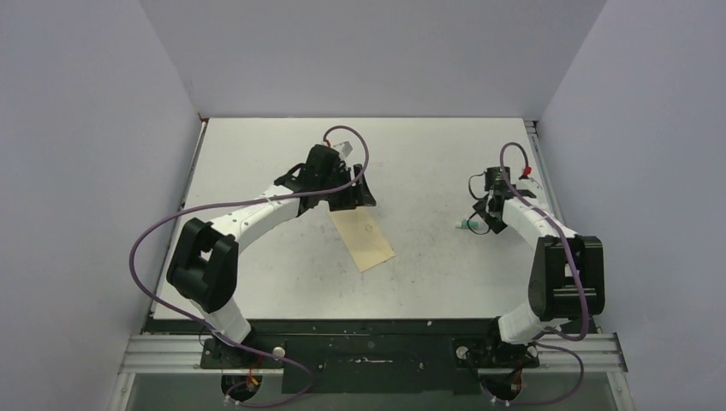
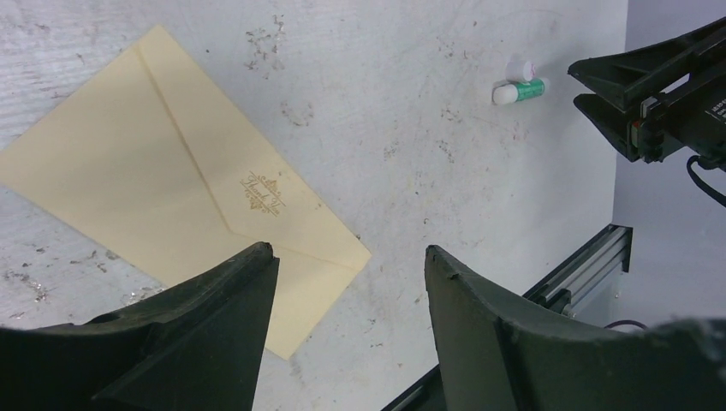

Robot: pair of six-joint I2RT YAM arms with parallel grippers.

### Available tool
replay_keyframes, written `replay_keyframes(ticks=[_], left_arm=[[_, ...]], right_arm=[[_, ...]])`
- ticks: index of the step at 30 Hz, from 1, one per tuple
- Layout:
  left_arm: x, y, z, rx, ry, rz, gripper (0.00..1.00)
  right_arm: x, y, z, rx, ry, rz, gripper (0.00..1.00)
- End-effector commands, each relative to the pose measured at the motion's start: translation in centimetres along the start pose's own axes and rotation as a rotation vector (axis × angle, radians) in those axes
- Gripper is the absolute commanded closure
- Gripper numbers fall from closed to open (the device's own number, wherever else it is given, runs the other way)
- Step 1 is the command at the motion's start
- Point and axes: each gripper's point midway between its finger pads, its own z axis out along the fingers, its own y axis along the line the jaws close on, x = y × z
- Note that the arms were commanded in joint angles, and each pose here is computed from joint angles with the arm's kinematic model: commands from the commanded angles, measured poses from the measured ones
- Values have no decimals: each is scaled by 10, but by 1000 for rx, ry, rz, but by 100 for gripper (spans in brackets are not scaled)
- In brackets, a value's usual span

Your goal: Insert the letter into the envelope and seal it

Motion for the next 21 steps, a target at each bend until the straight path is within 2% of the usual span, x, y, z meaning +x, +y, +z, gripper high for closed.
replay_keyframes(ticks=[1, 4, 12, 21], left_arm=[[-6, 6, -11, -33, -38, 29, 38], [-3, 9, -10, -38, -32, 24, 38], [-2, 19, -10, -52, -33, 14, 39], [-6, 21, -9, -60, -36, 8, 39]], right_arm=[[-6, 5, 10, 26, -15, 100, 56], [-1, 10, 17, 21, 8, 111, 57], [19, 11, 31, 37, 79, 157, 53], [26, 3, 33, 92, 100, 182, 59]])
